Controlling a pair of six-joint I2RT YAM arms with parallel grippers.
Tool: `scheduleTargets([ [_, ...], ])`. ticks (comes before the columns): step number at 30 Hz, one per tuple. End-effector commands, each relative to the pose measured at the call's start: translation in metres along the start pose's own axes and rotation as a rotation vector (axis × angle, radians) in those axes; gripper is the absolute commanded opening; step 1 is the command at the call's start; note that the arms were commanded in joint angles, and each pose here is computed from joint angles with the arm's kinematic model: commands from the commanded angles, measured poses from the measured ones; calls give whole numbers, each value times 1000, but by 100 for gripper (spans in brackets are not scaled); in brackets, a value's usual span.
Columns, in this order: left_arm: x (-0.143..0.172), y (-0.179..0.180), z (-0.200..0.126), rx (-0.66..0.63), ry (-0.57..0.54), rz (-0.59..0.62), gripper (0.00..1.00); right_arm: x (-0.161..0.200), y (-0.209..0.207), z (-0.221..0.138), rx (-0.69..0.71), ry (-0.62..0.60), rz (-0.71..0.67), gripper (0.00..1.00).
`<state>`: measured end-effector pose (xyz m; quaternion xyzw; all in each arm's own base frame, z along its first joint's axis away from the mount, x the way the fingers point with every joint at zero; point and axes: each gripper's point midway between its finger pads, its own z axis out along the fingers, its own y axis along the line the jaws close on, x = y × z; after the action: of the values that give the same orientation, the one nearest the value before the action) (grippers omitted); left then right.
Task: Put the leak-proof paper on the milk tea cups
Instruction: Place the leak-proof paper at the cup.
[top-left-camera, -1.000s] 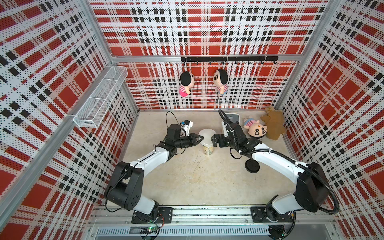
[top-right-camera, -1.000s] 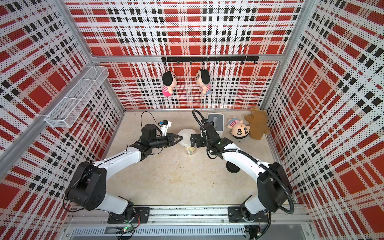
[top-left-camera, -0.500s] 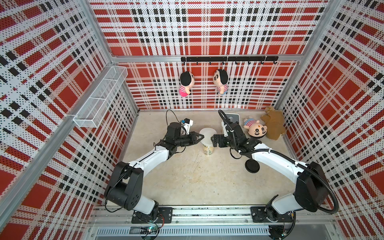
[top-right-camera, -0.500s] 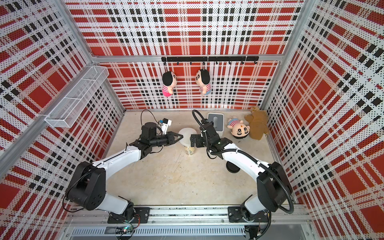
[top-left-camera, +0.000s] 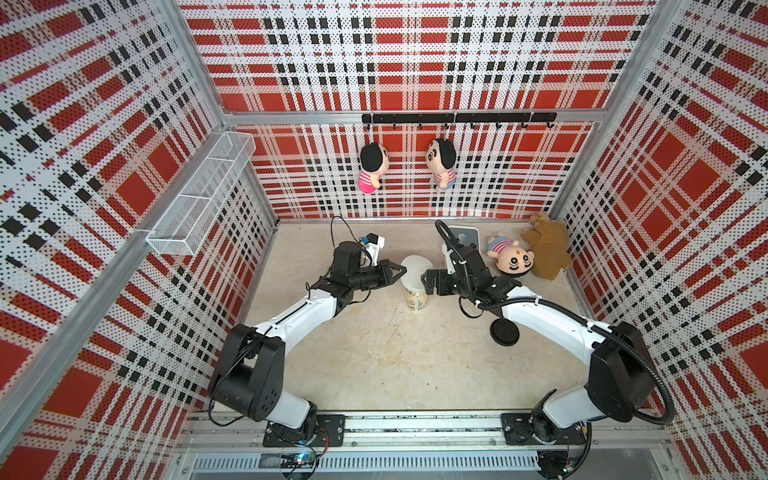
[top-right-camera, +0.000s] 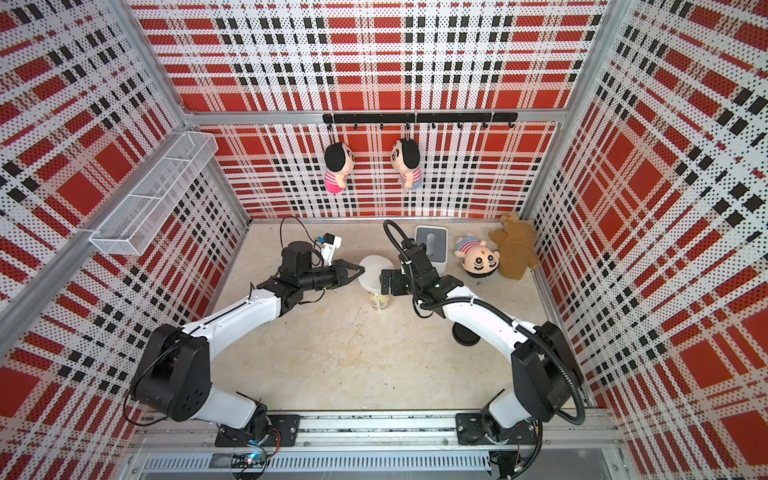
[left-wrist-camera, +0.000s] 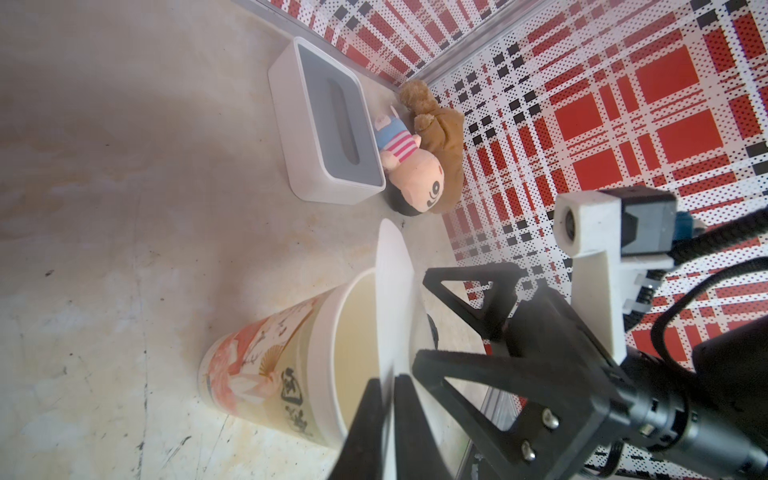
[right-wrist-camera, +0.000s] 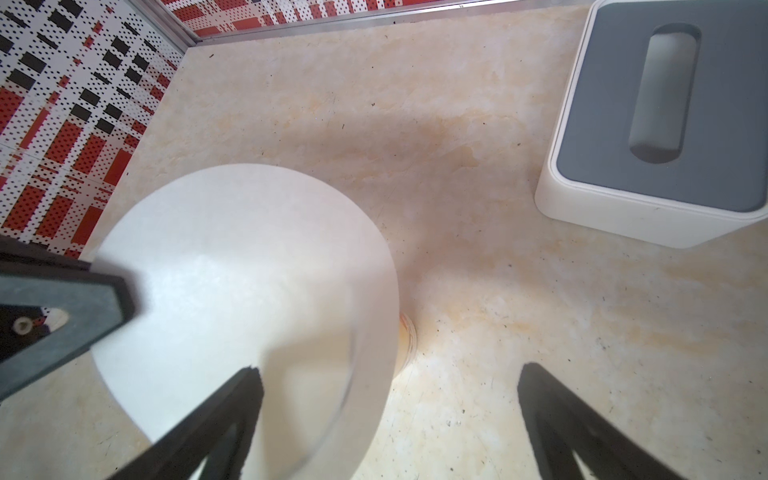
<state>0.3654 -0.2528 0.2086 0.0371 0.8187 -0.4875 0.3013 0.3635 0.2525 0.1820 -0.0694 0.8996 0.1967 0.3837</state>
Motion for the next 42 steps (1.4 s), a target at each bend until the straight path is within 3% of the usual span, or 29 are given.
scheduleTargets([
  [1,-4,2,-7,-22,-17,23,12,-2,-1,3,-3,-5,-9,100],
  [21,4,16,-8,-57,0,15,6,-9,3,-3,-20,-20,-11,100],
  [42,10,17,-6,-44,28,12,14,-22,5,-19,-17,-63,-24,100],
])
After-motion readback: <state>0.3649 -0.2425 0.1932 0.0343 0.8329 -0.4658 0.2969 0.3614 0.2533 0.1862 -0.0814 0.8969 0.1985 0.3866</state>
